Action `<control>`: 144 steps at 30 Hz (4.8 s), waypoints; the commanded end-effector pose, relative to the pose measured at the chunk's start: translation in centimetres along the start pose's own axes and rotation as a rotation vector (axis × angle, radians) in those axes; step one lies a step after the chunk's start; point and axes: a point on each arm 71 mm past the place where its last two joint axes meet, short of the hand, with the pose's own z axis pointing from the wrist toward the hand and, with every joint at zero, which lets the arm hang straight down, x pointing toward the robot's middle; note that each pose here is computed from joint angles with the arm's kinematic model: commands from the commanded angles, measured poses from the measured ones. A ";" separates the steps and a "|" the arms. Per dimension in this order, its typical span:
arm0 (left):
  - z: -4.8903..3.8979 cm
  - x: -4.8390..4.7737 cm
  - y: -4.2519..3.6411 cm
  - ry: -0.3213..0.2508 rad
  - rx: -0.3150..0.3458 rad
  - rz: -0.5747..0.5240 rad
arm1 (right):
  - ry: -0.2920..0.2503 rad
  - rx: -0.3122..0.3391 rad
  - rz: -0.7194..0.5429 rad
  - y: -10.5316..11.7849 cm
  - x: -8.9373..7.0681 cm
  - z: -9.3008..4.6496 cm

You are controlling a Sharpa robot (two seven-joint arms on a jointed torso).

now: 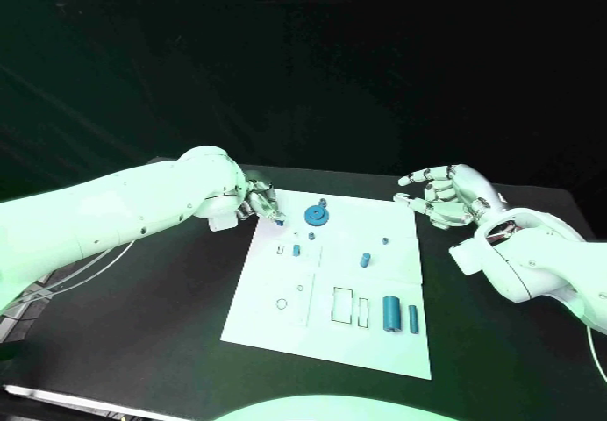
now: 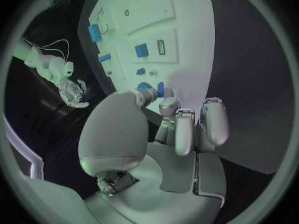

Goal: Assemble the parts on the task board

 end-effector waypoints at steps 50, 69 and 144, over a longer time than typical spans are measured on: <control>-2.18 5.49 -0.32 -0.025 0.045 0.146 | 0.010 -0.003 -0.001 -0.2 -0.1 -0.3; -1.80 6.00 -0.07 -0.014 0.030 0.163 | 0.010 -0.003 0.000 -0.2 -0.1 -0.4; -1.65 6.66 -0.64 0.045 0.043 0.164 | 0.011 -0.002 0.001 -0.2 0.0 -0.4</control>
